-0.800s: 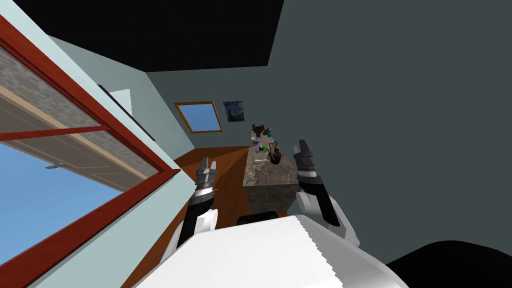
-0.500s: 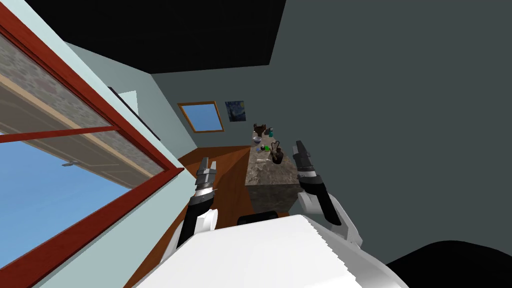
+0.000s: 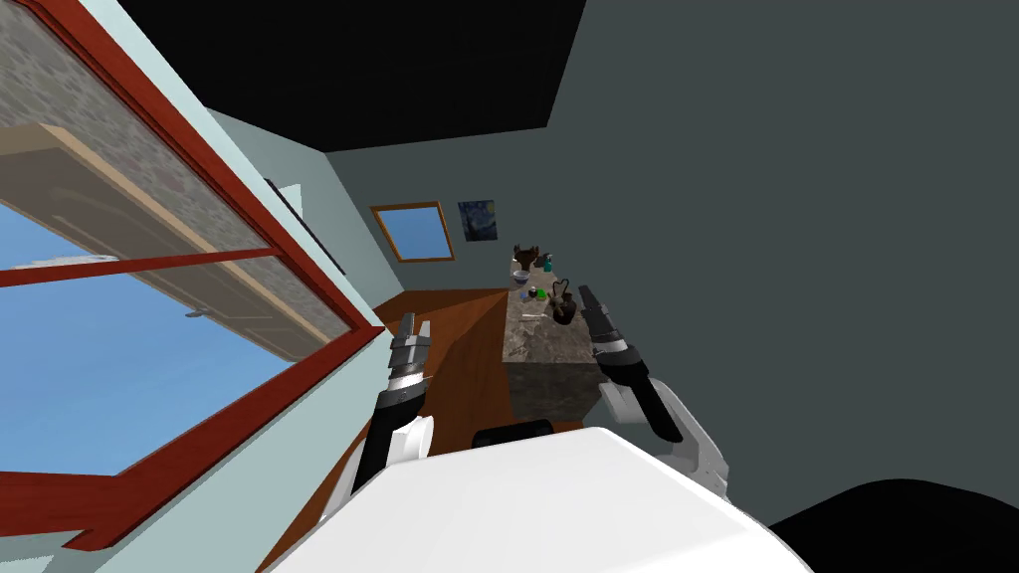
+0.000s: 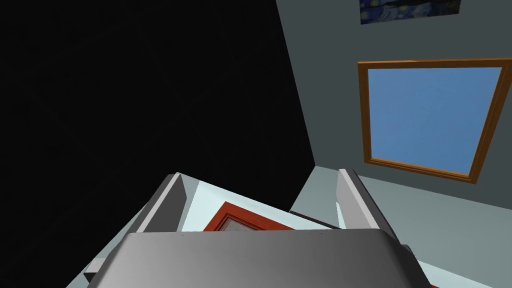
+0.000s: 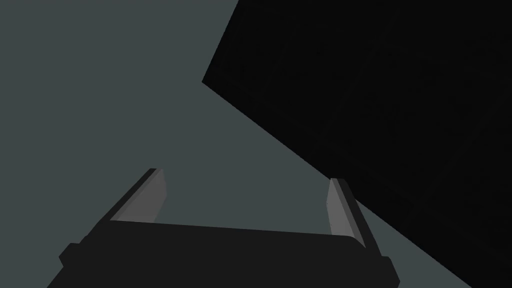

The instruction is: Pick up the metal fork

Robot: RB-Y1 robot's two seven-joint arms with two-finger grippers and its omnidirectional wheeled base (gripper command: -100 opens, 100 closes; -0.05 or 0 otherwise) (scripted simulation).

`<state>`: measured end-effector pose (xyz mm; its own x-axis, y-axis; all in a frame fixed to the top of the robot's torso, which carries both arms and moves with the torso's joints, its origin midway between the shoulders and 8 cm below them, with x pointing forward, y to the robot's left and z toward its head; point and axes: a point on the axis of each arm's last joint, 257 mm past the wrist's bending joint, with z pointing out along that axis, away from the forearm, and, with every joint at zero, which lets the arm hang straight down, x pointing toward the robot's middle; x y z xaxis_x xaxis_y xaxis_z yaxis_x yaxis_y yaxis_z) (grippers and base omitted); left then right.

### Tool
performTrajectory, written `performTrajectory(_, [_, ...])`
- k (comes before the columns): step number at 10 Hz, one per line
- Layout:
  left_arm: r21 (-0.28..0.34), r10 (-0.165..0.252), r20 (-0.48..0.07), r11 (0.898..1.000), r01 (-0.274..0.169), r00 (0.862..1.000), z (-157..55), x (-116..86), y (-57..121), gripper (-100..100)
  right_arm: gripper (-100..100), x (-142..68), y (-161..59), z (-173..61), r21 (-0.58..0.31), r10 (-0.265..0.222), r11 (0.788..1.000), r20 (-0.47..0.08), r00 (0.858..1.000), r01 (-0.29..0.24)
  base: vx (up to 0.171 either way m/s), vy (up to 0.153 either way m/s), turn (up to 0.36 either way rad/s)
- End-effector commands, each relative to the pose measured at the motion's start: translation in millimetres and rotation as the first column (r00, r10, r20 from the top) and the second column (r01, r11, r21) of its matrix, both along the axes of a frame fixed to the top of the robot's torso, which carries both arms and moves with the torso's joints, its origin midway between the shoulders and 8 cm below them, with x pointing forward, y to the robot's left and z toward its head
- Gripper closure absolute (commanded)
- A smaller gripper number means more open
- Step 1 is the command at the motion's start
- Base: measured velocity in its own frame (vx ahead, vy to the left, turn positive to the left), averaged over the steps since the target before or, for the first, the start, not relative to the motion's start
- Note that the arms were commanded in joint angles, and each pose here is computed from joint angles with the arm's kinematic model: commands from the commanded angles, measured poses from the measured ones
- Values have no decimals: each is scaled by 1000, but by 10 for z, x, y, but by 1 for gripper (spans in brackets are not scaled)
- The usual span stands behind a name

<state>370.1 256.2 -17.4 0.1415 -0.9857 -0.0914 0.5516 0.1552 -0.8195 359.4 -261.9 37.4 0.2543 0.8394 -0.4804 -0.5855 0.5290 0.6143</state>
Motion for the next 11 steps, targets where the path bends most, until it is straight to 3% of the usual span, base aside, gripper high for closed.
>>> performTrajectory(1, [0, 0, 0, 1000, 0, 1000, 0, 0, 0, 0, -100, 18, 38, -32, -39, 5, 999, -5, 1000, -5, -22, 107, 46])
performTrajectory(5, [0, 0, 0, 1000, 0, 1000, 0, 0, 0, 0, -100, 118, 112, -257, -214, 11, 977, -37, 999, -19, -31, 131, 98])
performTrajectory(8, [0, 0, 0, 1000, 0, 1000, 0, 0, 0, 0, -100, 155, 142, -359, -291, 18, 956, -52, 998, -33, -11, 96, 77])
performTrajectory(9, [0, 0, 0, 1000, 0, 1000, 0, 0, 1, 0, -100, 193, 148, -466, -349, 17, 936, -66, 998, -39, -5, 107, 122])
performTrajectory(10, [0, 0, 0, 1000, 0, 1000, 0, 0, 0, 0, -100, 193, 155, -469, -358, 20, 933, -67, 998, -43, -2, 90, 53])
performTrajectory(11, [0, 0, 0, 1000, 0, 1000, 0, 0, 1, 0, -100, 230, 154, -588, -415, 18, 908, -82, 996, -51, 8, 115, 125])
